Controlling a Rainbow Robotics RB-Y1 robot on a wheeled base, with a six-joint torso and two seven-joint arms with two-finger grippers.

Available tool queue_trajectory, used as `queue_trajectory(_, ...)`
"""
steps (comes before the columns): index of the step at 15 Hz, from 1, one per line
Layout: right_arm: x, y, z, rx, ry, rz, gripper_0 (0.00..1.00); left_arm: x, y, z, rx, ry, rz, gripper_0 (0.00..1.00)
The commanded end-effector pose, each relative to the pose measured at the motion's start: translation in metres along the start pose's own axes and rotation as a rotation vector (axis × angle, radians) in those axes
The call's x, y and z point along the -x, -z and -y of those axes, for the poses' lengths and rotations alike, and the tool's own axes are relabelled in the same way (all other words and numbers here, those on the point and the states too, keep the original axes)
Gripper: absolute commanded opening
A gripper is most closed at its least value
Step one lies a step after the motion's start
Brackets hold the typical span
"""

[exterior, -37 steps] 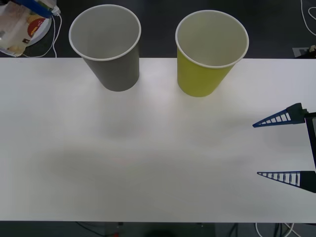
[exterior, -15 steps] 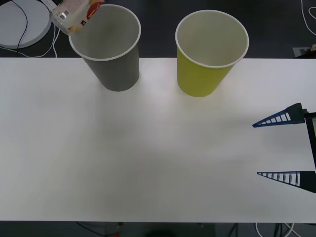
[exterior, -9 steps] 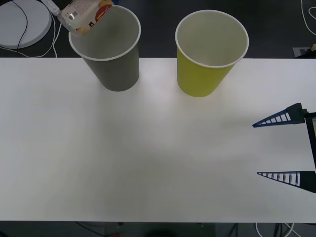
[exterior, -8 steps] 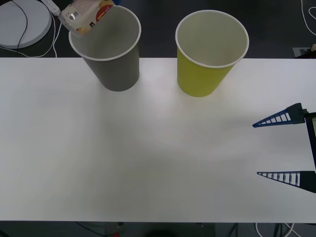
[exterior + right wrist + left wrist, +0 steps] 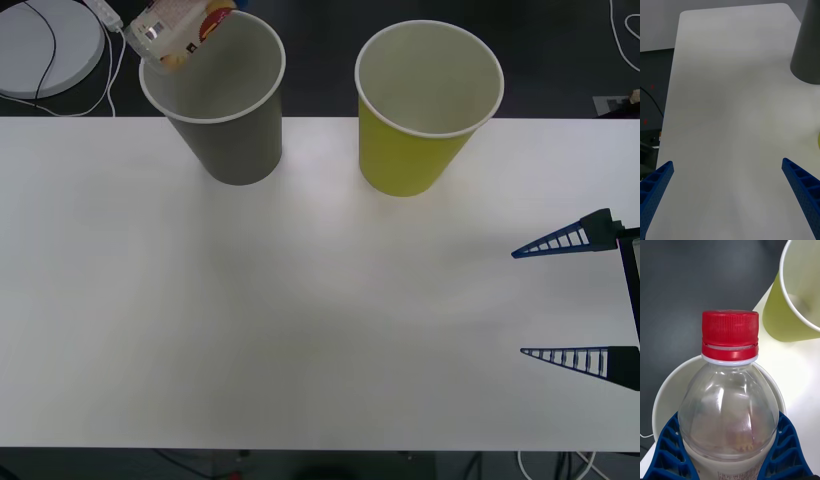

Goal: Put the can into the green bin and the plastic bottle into the gray bin

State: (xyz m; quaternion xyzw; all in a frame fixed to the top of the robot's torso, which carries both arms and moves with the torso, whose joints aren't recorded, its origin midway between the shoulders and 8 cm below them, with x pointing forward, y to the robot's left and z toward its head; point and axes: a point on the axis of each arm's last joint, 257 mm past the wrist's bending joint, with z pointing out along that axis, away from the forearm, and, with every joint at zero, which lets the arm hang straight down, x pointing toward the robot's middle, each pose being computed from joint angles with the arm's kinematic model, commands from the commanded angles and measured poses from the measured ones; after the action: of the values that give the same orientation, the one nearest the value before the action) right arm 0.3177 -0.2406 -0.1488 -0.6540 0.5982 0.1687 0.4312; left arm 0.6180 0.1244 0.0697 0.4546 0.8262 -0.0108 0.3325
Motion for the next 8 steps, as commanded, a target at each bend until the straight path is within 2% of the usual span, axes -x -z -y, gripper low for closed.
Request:
queue_trajectory(1,0.0000,0.0000,0.0000,0.000,0.000,0.000,1.00,0.0032,-0.0027,-0.0035,-0.004,0.015,0.029,0.00)
queue_trajectory(4,0.0000,0.0000,0.0000,0.000,0.000,0.000,1.00,0.0057,-0.0027,-0.0057,0.004,0.008,0.040,0.01)
queue_trajectory(5,0.0000,0.0000,0.0000,0.000,0.000,0.000,1.00,0.0064,-0.0026,-0.0057,0.005,0.005,0.041,0.06)
queue_trajectory(7,0.0000,0.0000,0.0000,0.000,0.000,0.000,1.00,0.0064,-0.0021,-0.0057,0.004,0.001,0.043,1.00)
queue_trajectory(8,0.0000,0.0000,0.0000,0.000,0.000,0.000,1.00,0.0073,-0.0025,-0.0044,0.000,-0.002,0.045,1.00)
